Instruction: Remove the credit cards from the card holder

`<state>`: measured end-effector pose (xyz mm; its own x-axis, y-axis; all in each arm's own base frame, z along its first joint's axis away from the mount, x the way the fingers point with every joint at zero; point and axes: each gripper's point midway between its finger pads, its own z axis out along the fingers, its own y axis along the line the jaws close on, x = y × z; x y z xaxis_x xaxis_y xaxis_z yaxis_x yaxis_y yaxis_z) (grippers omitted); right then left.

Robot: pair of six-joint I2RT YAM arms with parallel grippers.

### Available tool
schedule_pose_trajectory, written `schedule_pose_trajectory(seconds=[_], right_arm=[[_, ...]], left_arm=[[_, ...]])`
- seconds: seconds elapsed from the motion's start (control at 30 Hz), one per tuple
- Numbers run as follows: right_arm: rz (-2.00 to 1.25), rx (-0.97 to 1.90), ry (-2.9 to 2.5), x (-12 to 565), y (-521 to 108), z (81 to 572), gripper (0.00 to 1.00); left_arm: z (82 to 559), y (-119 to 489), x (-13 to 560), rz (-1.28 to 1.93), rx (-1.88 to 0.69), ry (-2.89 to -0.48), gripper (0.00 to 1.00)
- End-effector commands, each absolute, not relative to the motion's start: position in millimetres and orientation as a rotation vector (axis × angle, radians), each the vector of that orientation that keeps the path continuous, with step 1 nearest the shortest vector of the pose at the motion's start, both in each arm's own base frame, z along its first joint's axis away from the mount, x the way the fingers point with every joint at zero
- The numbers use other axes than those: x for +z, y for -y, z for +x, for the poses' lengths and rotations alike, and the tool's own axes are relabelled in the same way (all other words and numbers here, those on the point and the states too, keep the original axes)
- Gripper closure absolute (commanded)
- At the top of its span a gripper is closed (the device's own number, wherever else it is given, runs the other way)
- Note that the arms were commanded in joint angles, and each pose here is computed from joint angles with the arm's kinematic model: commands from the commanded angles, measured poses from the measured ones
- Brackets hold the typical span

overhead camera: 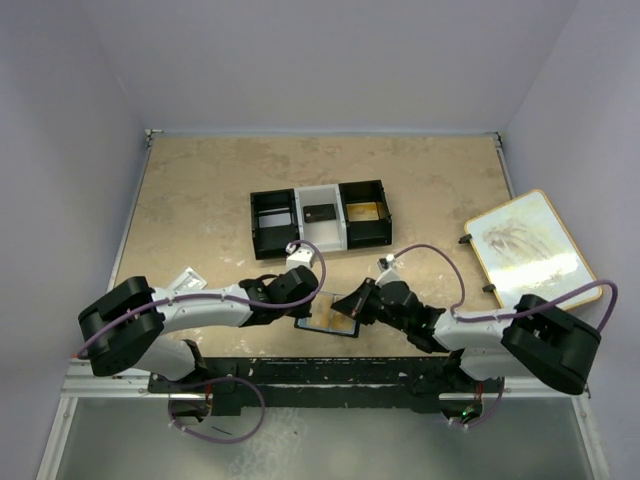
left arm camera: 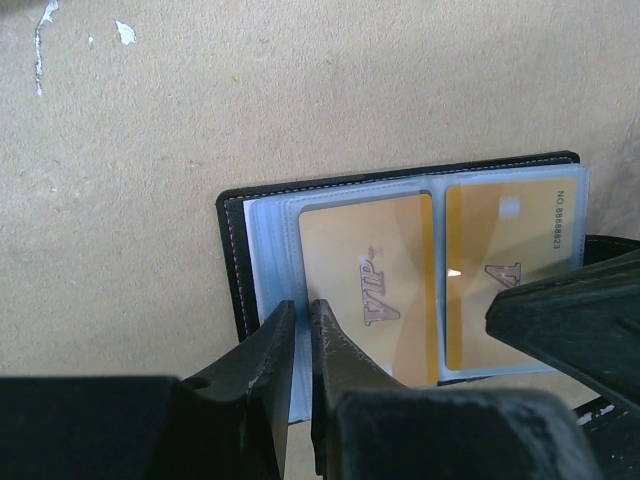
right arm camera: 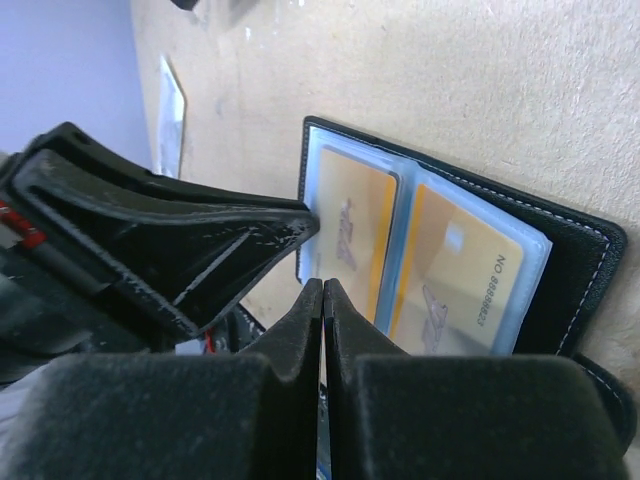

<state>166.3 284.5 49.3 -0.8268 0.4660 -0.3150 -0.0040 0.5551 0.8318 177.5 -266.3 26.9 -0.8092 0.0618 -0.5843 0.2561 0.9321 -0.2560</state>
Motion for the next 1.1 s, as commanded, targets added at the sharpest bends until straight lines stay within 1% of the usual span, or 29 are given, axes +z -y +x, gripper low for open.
schedule_pose_trajectory(seconds=[0.0,0.07,0.17,0.27,0.4,0.53,0.73,0.83,0.9,0.93,1.0,1.07], right_arm=[[0.412,1.174,-2.259,48,-269,170,0.94],[0.421,1.181,-2.256,50,-268,170,0.87],[0.384,1.205,-2.267,52,-273,167,0.73],[0.325,1.241,-2.288,52,-281,162,0.68],[0.239,1.282,-2.304,49,-292,157,0.66],[0.184,1.24,-2.36,36,-302,160,0.66],[0.303,1.228,-2.365,19,-301,166,0.7],[0.323,1.228,-2.363,17,-297,165,0.77],[0.31,1.25,-2.332,25,-301,168,0.85],[0.299,1.24,-2.336,26,-303,170,0.86],[0.291,1.206,-2.373,23,-305,171,0.85],[0.311,1.189,-2.379,25,-307,174,0.74]], left_arm=[[170,264,17,0.242,-0.414,-2.534,0.93],[171,264,18,0.242,-0.41,-2.531,0.93],[171,265,19,0.244,-0.412,-2.532,0.93],[171,265,18,0.243,-0.41,-2.533,0.93],[170,265,20,0.24,-0.416,-2.534,0.94],[170,264,21,0.24,-0.419,-2.532,0.94],[169,265,21,0.239,-0.426,-2.534,0.94],[168,265,21,0.236,-0.431,-2.535,0.94],[169,267,22,0.234,-0.448,-2.529,0.94],[168,268,21,0.233,-0.458,-2.529,0.94],[168,271,22,0.238,-0.468,-2.531,0.95],[167,274,23,0.247,-0.488,-2.534,0.99]])
